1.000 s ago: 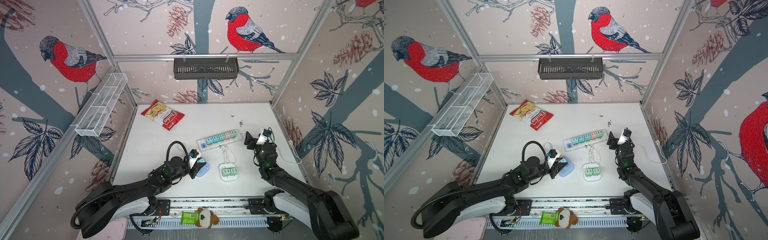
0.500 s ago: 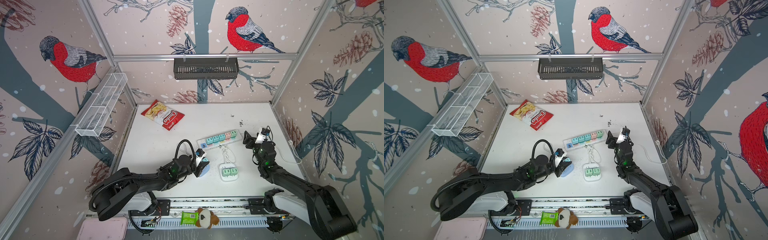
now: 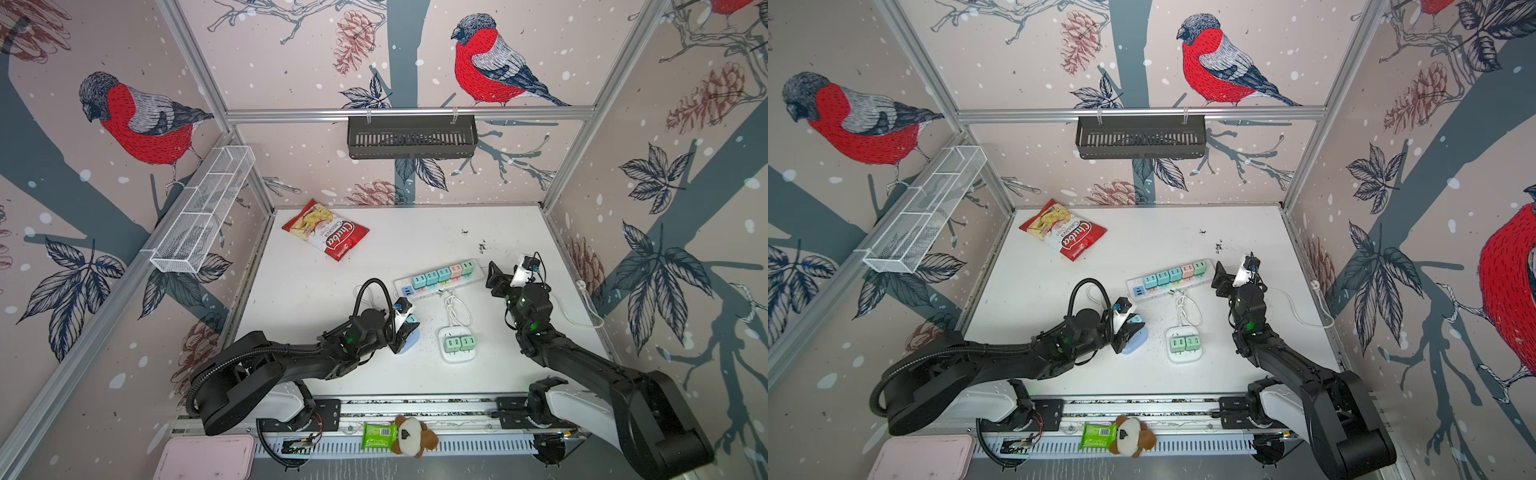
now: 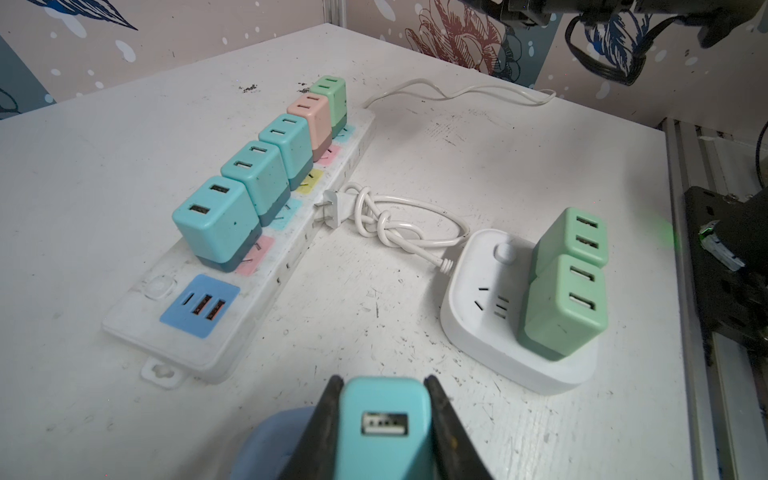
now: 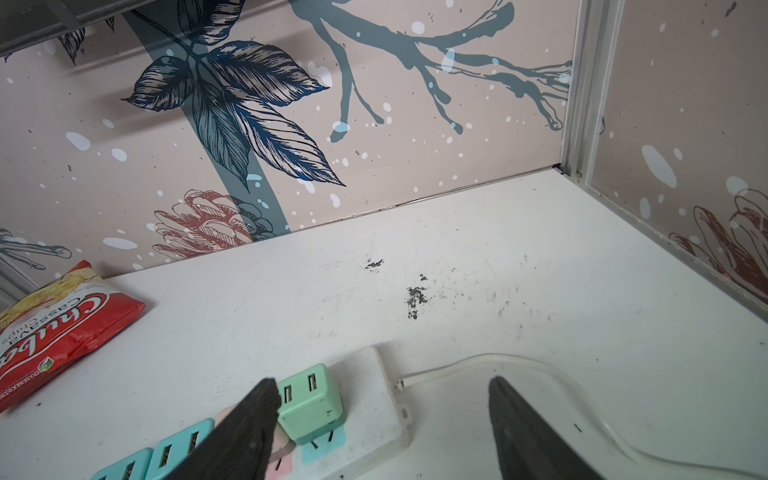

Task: Insert the plug
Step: 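Lower the teal charger into the blue socket with the left gripper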

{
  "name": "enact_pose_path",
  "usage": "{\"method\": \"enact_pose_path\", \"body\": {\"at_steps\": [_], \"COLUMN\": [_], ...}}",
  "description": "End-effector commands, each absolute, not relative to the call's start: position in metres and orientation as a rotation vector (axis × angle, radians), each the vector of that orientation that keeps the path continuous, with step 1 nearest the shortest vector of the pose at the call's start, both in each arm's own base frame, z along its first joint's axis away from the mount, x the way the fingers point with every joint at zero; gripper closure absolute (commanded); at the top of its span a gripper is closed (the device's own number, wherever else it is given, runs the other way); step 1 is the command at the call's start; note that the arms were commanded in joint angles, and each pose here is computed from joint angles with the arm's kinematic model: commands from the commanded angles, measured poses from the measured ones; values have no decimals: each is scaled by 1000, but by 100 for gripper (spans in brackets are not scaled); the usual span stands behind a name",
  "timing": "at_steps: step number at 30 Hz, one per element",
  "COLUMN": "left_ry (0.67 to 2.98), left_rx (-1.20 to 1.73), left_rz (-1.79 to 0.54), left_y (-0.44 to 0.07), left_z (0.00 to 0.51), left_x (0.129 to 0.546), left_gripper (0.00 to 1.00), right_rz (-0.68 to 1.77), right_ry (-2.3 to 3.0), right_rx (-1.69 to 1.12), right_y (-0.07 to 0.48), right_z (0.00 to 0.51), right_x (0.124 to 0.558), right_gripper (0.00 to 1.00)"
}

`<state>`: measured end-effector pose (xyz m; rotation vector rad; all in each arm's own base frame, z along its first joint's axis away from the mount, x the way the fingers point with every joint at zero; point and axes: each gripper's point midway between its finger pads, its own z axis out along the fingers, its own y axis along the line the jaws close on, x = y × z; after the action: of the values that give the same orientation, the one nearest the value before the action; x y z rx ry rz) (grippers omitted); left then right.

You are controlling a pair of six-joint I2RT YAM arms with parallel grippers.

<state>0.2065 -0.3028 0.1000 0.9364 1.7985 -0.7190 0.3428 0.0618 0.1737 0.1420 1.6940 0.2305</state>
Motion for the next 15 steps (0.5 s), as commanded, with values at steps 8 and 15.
{"method": "enact_pose_path", "body": {"at_steps": [8, 15], "left_ry": [1780, 1778], "left_rx": [941, 936], "left_rz": [-697, -686], "left_y": [-307, -301], "left_z": [98, 93], "left_x": [211, 209], "left_gripper": [100, 100], "right_rz": [245, 247], "right_ry": [1665, 1664], "right_rx": [146, 147], "right_y": [63, 63], "right_z": [182, 182], "right_x": [344, 343], "right_gripper": [21, 21]}}
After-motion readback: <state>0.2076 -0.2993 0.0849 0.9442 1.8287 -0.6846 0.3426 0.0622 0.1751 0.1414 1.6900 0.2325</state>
